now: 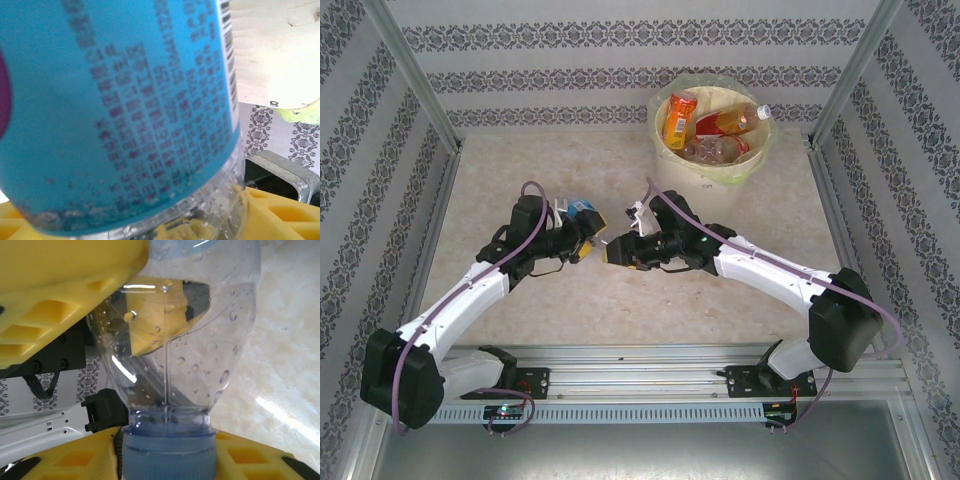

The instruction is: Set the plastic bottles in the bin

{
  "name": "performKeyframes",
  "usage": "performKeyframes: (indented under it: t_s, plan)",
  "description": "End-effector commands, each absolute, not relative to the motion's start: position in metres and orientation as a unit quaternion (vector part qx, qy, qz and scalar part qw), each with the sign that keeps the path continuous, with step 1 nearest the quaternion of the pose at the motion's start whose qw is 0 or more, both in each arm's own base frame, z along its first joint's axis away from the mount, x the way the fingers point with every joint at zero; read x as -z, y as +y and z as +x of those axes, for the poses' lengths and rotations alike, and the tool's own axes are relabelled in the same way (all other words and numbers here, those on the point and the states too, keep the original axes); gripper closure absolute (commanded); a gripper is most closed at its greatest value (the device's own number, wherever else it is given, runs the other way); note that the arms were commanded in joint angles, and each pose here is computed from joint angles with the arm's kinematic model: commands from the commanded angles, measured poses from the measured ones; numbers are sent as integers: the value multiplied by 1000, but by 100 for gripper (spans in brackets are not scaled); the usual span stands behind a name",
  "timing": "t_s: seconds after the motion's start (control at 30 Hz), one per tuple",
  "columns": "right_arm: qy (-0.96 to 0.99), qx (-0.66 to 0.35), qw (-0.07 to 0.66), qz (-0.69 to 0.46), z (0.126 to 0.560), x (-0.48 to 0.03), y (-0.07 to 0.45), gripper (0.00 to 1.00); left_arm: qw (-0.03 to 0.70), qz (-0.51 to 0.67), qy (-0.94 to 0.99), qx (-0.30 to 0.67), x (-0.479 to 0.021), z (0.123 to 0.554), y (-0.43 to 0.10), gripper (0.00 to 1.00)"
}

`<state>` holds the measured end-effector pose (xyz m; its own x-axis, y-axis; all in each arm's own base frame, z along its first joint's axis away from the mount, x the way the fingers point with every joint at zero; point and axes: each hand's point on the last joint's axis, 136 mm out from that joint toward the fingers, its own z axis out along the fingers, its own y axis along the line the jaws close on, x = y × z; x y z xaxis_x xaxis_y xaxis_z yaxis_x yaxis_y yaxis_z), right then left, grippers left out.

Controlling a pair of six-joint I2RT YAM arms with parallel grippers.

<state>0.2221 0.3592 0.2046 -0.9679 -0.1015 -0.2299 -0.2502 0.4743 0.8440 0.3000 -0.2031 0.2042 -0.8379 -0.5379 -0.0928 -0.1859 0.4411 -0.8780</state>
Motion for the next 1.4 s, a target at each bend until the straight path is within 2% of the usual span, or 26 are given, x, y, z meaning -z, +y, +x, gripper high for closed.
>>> performKeyframes:
  t_s: [0.0,0.43,0.67,0.73,0.83,0.93,1.2,1.37]
  plan:
    - [851,-503,91,-121,225,-217,363,57,192,-187,822,503,-224,302,-215,27]
    - [855,-491,95,-136,225,-218,360,59,178,-154,828,509,-225,298,-227,27]
    - [858,-485,99,-136,225,-219,358,70,176,-142,829,511,-230,298,-233,27]
    - [860,-482,102,-134,225,-220,356,72,181,-141,827,513,-234,299,-233,22]
    - [861,-479,109,-131,224,-225,351,75,201,-133,816,525,-253,301,-233,14]
    - [862,-476,120,-124,225,-233,344,76,222,-121,812,527,-277,304,-232,0]
    - [861,-470,178,-80,238,-276,318,78,320,-89,809,485,-339,305,-211,0]
    - [853,-466,236,3,267,-319,289,78,376,-73,803,457,-366,295,-193,0]
